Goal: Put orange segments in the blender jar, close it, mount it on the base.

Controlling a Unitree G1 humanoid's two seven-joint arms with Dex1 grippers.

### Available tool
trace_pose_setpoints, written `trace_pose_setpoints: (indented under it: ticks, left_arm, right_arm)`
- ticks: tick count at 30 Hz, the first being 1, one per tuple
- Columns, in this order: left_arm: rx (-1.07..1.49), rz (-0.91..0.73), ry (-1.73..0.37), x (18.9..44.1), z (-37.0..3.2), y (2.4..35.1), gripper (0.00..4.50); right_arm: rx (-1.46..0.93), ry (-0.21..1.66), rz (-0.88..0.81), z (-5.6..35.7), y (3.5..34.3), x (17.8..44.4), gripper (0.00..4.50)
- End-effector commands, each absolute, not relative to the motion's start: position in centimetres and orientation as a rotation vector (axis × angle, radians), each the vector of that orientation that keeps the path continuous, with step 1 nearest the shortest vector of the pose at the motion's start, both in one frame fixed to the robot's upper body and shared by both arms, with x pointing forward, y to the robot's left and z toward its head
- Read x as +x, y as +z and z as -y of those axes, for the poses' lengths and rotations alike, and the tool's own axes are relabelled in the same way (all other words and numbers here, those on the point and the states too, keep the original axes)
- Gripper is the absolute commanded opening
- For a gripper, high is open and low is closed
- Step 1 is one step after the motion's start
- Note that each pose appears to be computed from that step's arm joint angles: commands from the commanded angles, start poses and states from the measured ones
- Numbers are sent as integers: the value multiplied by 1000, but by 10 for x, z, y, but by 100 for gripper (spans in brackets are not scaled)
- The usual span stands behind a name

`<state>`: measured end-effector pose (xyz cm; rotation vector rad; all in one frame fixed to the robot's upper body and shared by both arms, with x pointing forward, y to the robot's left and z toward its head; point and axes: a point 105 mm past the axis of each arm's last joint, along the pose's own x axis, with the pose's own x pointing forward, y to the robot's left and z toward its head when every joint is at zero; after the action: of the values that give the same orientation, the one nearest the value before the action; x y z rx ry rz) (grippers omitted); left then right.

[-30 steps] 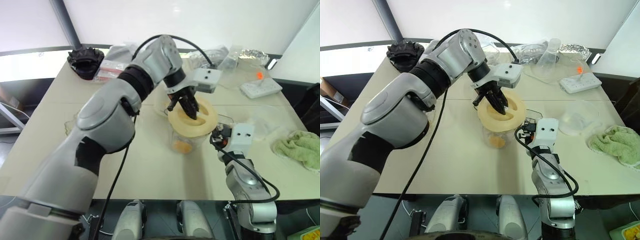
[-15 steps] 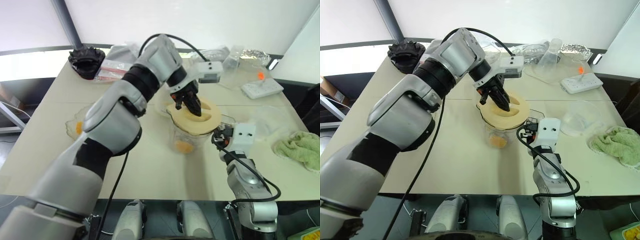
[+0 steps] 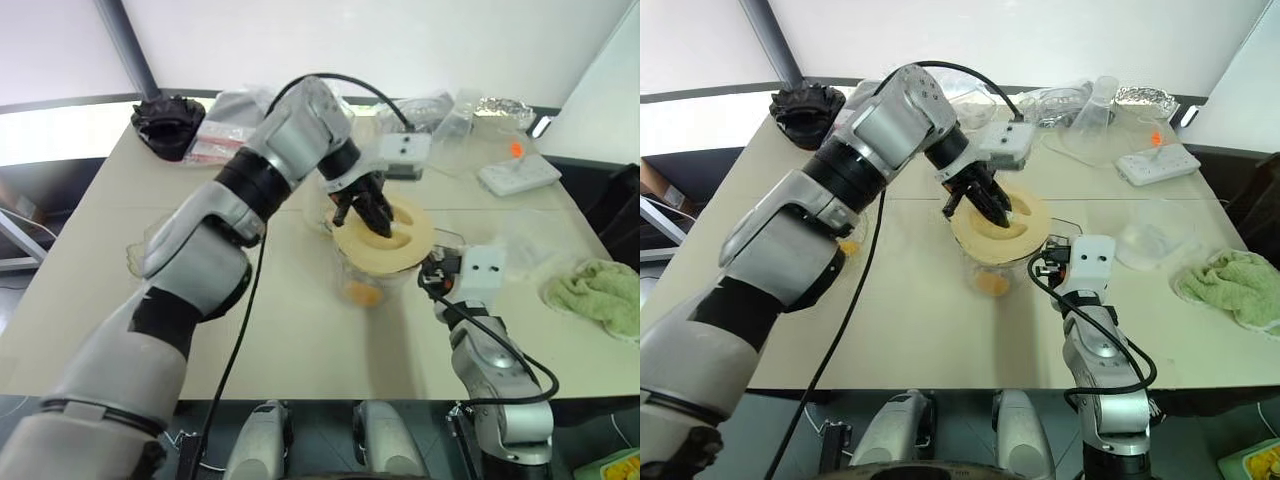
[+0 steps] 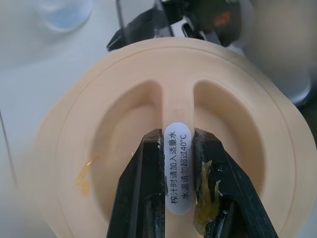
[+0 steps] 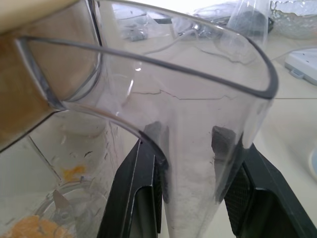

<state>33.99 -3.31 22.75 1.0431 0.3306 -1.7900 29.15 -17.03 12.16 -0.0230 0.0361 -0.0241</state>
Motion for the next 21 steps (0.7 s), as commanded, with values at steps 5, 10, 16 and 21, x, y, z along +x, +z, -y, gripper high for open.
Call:
trace_pose_setpoints:
  ticks: [5, 10, 16, 21]
  left_arm:
    - [1150, -420, -1880, 342, 13, 182, 24]
    - [1094, -508, -1839, 345, 13, 173, 24]
    - [1051, -631, -1770, 347, 8, 158, 24]
    - [1001, -741, -1666, 350, 8, 154, 24]
  right_arm:
    - [-52, -75, 1, 182, 131, 290, 102]
    - [-52, -79, 1, 183, 132, 290, 102]
    - [-49, -74, -3, 181, 130, 290, 102]
    - [-50, -72, -4, 181, 131, 290, 102]
